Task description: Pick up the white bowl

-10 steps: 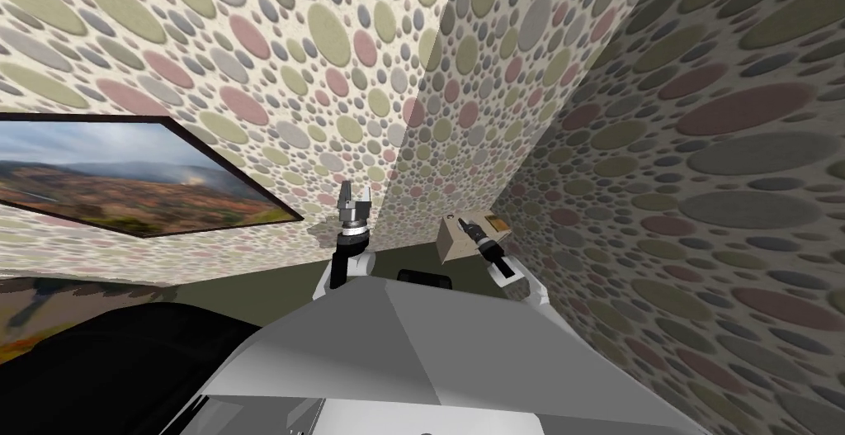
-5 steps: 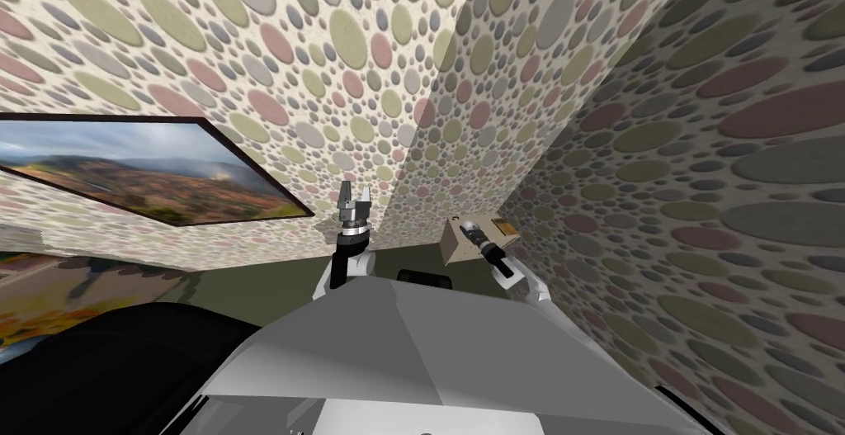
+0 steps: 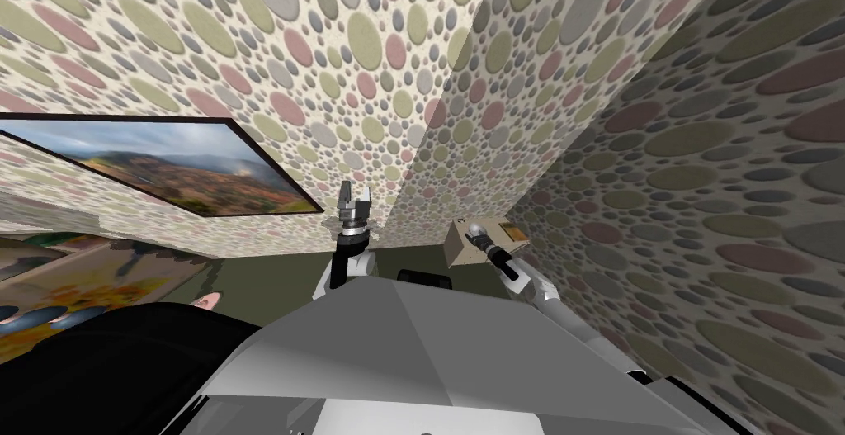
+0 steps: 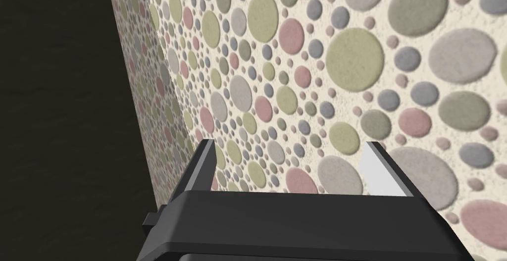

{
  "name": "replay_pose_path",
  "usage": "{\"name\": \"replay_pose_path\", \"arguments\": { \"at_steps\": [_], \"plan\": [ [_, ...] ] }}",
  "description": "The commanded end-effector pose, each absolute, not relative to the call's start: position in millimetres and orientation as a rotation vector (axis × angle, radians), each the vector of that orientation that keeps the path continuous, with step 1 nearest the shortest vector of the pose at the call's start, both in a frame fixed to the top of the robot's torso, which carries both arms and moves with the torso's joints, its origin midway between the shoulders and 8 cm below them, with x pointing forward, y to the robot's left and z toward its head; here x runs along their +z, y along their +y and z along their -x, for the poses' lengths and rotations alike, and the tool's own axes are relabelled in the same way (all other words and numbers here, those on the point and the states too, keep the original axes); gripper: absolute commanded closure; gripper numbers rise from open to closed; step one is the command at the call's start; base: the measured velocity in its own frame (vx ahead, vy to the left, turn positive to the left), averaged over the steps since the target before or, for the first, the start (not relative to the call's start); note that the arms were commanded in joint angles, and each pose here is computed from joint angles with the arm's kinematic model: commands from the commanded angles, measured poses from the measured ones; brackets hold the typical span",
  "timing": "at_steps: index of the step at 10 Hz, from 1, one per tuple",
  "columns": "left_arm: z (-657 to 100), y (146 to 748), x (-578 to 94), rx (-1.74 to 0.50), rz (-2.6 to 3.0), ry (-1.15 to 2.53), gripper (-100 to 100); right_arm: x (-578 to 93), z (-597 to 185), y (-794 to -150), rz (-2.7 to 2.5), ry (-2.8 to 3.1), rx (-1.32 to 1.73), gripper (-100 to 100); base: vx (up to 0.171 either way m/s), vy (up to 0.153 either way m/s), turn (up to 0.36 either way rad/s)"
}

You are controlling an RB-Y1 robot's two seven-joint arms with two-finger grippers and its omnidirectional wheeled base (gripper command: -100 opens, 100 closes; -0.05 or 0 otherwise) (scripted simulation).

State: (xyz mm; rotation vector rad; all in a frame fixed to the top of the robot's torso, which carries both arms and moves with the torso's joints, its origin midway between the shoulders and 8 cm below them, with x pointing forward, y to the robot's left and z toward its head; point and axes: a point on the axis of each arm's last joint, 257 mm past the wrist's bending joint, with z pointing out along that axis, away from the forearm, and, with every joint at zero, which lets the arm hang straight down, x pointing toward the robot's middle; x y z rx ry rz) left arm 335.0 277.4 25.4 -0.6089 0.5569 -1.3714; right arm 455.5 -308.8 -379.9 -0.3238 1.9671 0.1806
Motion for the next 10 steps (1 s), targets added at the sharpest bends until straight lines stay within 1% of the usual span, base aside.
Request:
{"name": "replay_pose_path", "arguments": {
  "at_steps": [1,4,6,8,10],
  "plan": [
    [-335,277,25,-1.371,0.609,0.557,0,-394,-454,-320,0.368,1.995,0.127,-100,0.023,0.026,0.072],
    [-335,277,25,-1.371,0.609,0.557,0,-420,-445,-354,0.559,2.044,-0.029,-100,0.023,0.035,0.111],
    [-335,277,25,-1.371,0.609,0.557,0,-429,-439,-367,0.551,2.071,-0.051,-100,0.019,0.013,0.032],
    [-335,277,25,-1.371,0.609,0.557,0,-453,-423,-408,0.743,2.116,-0.202,-100,0.039,0.027,0.175],
    [-335,277,25,-1.371,0.609,0.557,0,-464,-413,-429,0.838,2.137,-0.273,-100,0.050,0.021,0.090]
  ]
}}
